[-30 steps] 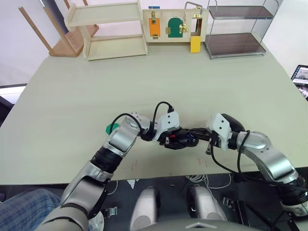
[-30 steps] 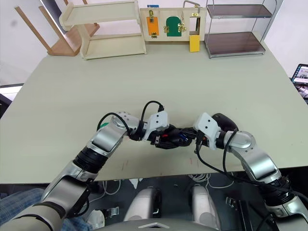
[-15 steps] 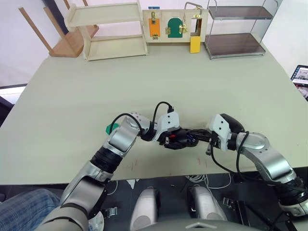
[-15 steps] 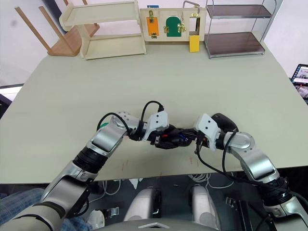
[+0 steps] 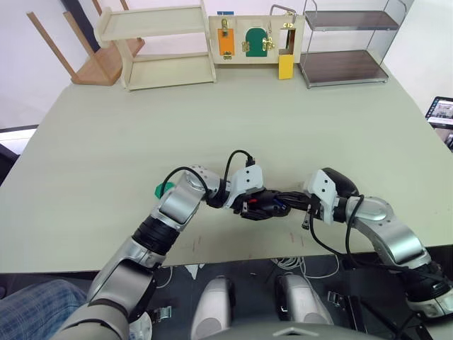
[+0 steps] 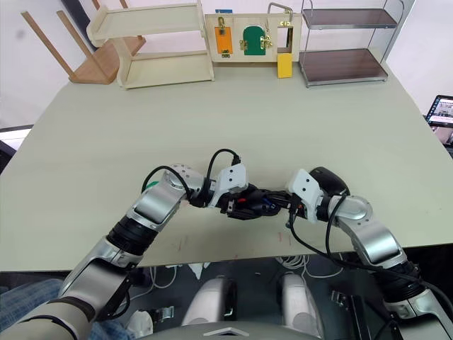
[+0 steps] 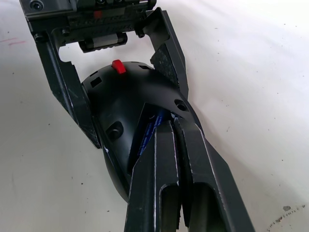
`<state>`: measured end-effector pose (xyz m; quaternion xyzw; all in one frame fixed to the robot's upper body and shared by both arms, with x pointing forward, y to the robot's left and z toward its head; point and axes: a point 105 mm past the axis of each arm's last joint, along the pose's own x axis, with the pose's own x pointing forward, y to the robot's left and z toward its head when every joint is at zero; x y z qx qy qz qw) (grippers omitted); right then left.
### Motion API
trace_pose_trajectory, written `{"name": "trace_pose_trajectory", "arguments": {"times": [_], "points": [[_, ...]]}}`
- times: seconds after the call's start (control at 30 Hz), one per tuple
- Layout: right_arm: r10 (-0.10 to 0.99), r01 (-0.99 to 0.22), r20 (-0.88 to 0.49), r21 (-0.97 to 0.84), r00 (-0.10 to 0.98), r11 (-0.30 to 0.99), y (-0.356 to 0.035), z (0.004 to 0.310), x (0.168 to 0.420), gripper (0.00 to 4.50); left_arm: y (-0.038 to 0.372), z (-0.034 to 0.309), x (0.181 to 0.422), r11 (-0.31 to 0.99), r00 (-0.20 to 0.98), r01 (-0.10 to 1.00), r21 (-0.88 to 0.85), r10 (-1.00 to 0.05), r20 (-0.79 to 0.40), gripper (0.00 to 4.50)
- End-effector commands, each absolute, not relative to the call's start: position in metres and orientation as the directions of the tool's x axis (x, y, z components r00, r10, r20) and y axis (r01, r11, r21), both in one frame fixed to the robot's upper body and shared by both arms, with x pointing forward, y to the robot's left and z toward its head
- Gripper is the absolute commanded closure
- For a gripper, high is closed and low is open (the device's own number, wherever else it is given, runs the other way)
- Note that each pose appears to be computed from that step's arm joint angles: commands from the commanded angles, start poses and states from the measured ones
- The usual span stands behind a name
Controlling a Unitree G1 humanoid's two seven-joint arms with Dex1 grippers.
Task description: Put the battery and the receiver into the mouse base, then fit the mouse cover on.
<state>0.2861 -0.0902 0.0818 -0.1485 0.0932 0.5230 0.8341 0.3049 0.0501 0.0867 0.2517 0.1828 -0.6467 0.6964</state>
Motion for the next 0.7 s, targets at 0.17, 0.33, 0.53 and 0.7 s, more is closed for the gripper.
{"name": "trace_pose_trajectory", "arguments": {"times": [0.17, 0.33, 0.53, 0.7], "points": [[0.780, -0.894, -0.483, -0.017, 0.399, 0.447, -0.108, 0.029, 0.275, 4.43, 0.055, 0.076, 0.298, 0.018, 0.058, 0.997, 0.069, -0.782, -0.620, 1.47], [0.767, -0.880, -0.512, 0.044, 0.387, 0.473, -0.110, 0.020, 0.274, 4.43, 0.056, 0.076, 0.298, 0.020, 0.058, 0.997, 0.069, -0.782, -0.621, 1.47], [0.779, -0.880, -0.477, 0.023, 0.407, 0.475, -0.108, 0.029, 0.279, 4.43, 0.055, 0.076, 0.299, 0.021, 0.060, 0.997, 0.070, -0.782, -0.620, 1.47], [0.835, -0.891, -0.310, -0.157, 0.455, 0.427, -0.100, 0.071, 0.281, 4.43, 0.055, 0.074, 0.298, 0.020, 0.058, 0.997, 0.068, -0.784, -0.618, 1.47]]}}
